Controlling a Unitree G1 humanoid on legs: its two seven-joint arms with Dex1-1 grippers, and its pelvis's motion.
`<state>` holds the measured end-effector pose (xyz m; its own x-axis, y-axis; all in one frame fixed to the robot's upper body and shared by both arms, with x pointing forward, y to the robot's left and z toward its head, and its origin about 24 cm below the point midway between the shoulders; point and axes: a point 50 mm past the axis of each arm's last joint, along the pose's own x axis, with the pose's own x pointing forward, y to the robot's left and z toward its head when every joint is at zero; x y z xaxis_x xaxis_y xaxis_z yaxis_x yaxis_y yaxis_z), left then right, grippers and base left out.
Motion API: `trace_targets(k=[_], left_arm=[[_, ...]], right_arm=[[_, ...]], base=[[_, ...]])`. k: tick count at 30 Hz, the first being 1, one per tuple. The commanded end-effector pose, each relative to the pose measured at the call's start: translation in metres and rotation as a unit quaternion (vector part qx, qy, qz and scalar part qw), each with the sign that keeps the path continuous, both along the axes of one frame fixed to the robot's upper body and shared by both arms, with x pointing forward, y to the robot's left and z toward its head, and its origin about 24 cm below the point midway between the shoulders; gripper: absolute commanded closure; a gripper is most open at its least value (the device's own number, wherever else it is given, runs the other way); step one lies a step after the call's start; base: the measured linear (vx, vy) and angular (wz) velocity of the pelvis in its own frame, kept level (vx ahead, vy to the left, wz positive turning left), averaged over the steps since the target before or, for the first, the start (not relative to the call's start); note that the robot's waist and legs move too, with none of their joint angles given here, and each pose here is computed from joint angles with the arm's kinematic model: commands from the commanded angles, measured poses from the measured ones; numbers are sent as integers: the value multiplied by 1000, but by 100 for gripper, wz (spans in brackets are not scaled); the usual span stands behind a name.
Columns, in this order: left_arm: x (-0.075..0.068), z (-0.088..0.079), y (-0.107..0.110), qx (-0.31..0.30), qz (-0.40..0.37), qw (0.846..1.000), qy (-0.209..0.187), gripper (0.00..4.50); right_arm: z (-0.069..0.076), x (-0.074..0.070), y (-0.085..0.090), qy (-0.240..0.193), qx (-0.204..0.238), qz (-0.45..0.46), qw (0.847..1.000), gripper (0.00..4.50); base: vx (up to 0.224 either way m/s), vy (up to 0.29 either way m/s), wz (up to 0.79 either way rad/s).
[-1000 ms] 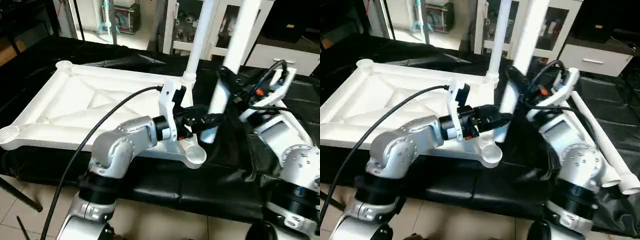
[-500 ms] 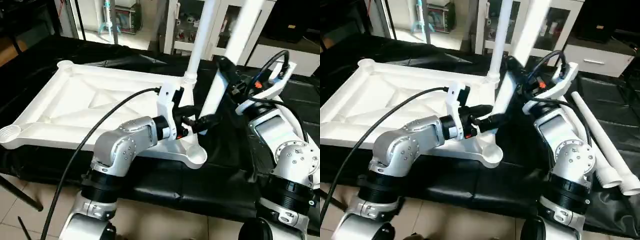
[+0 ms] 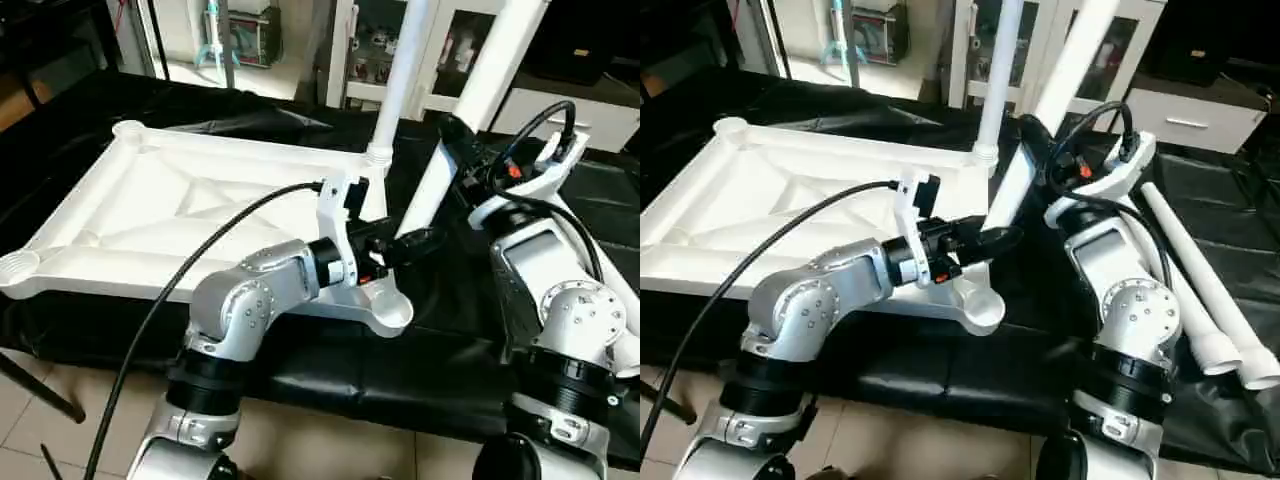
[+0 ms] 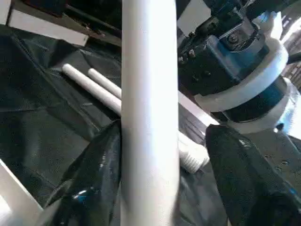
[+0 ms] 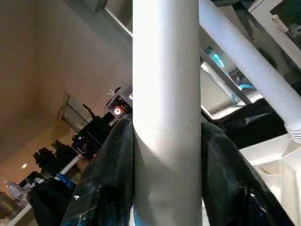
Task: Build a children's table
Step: Pick table leg
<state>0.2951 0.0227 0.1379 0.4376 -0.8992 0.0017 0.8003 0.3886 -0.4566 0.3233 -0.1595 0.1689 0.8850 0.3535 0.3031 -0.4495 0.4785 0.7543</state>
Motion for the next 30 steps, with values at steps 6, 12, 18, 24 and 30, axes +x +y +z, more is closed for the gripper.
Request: trace_targets(k=[6, 12, 18, 24, 30], left_arm=[[1, 3, -4, -7, 3, 1000, -5, 224], [-3, 3, -3, -10, -15, 1000, -1, 270], [-2, 3, -1, -13, -15, 1000, -2, 310], [1, 6, 7, -17, -4, 1000, -8, 312], [2, 12, 19, -18, -11, 999, -25, 312]], right_arm=[[8, 2, 4, -14, 13, -1, 1000, 304], [9, 2, 3, -10, 22, -7, 1000, 304], [9, 3, 1, -10, 28, -12, 999, 269], [10, 4, 5, -15, 34, -2, 999, 201], [10, 2, 5, -21, 27, 0, 999, 144]], base=[[0, 0, 0], [0, 0, 0], [0, 0, 0], [0, 0, 0], [0, 0, 0]])
